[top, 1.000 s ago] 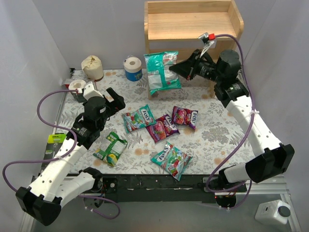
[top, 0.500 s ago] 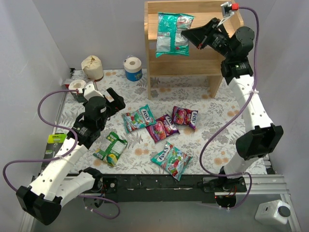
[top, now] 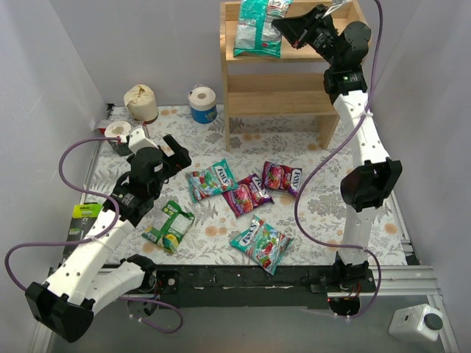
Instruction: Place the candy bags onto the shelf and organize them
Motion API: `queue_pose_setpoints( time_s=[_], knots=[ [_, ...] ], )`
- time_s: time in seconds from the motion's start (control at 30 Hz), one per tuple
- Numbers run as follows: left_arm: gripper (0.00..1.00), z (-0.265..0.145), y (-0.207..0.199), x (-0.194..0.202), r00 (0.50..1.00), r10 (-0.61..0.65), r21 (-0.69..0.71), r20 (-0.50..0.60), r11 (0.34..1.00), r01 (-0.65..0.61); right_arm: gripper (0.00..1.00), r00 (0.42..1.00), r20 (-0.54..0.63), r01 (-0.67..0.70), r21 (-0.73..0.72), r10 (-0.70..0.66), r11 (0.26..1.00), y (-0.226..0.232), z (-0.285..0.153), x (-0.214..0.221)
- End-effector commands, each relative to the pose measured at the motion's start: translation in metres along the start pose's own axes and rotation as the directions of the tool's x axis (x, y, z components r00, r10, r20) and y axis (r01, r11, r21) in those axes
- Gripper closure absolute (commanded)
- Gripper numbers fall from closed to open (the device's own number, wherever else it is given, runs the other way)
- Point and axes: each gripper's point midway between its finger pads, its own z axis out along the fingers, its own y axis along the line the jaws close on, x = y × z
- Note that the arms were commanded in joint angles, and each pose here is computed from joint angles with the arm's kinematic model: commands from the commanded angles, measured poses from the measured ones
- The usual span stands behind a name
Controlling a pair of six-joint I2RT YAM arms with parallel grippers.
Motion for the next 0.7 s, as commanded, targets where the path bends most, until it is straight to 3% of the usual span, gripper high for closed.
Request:
queue_pose_setpoints(
  time_s=[0.0,0.03,0.07,0.1,0.27,0.43,0.67],
  knots=[
    [0.02,0.002,0.006,0.006,1.0,0.009,-0.022,-0.007,1.0,-0.009,0.99,0.99,0.109,0.088,-0.018,-0.085,0.996,0.011,0.003,-0.034],
    [0.02,0.002,0.006,0.007,1.0,0.01,-0.022,-0.009,1.0,-0.01,0.99,0.99,0.109,0.088,-0.016,-0.086,0.996,0.009,0.003,-0.033],
    [0.02,0.003,0.006,0.008,1.0,0.011,-0.023,-0.012,1.0,-0.011,0.01,0.99,0.109,0.092,-0.014,-0.09,0.996,0.006,0.004,-0.032],
    [0.02,0.003,0.007,0.008,1.0,0.012,-0.025,-0.014,1.0,-0.013,0.98,0.99,0.104,0.094,-0.015,-0.092,0.995,0.004,0.005,-0.029],
    [0.02,0.004,0.007,0.01,1.0,0.011,-0.025,-0.019,1.0,-0.012,0.99,0.994,0.08,0.077,-0.03,-0.074,0.997,-0.016,0.009,-0.011],
    [0.02,0.004,0.007,0.011,1.0,0.009,-0.024,-0.022,1.0,-0.009,0.89,0.998,0.032,0.047,-0.036,-0.045,0.998,-0.034,0.01,0.011],
    [0.02,0.007,0.006,0.015,0.999,0.009,-0.023,-0.033,1.0,-0.01,0.57,0.997,0.025,0.074,0.029,-0.075,0.997,-0.047,0.008,0.012]
  ],
)
